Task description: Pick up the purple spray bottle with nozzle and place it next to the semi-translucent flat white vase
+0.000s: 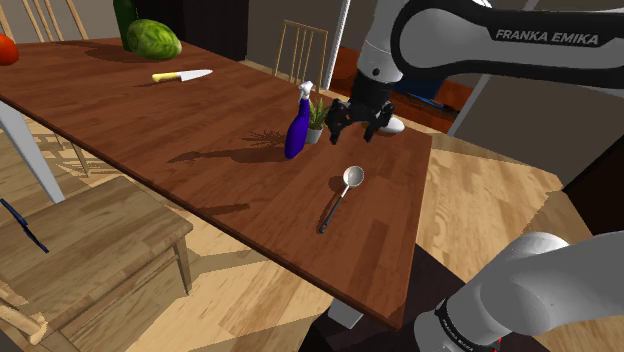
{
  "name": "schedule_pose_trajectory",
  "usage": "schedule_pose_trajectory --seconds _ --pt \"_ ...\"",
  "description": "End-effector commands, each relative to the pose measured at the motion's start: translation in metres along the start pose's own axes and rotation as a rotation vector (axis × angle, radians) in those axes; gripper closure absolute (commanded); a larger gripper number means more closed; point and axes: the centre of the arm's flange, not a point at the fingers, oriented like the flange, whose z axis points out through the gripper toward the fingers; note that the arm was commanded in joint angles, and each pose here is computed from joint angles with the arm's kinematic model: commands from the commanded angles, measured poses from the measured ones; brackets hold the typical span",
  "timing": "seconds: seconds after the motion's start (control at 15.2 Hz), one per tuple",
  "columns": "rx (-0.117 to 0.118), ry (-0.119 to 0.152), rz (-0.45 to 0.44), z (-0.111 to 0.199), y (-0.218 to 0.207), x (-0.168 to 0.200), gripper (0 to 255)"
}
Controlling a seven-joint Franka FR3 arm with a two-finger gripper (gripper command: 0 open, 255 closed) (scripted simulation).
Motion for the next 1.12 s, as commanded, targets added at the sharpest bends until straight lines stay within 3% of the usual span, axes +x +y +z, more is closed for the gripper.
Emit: schedule_pose_trajectory --seconds 0.0,0.86,1.06 --pt "-0.021 0.027 0.058 0.009 -0.019 0.013 0" --pt "-0.167 0.189 0.406 0.074 -0.109 0.141 0" --pt "-0.173 0.196 0.421 0.087 -0.109 0.148 0"
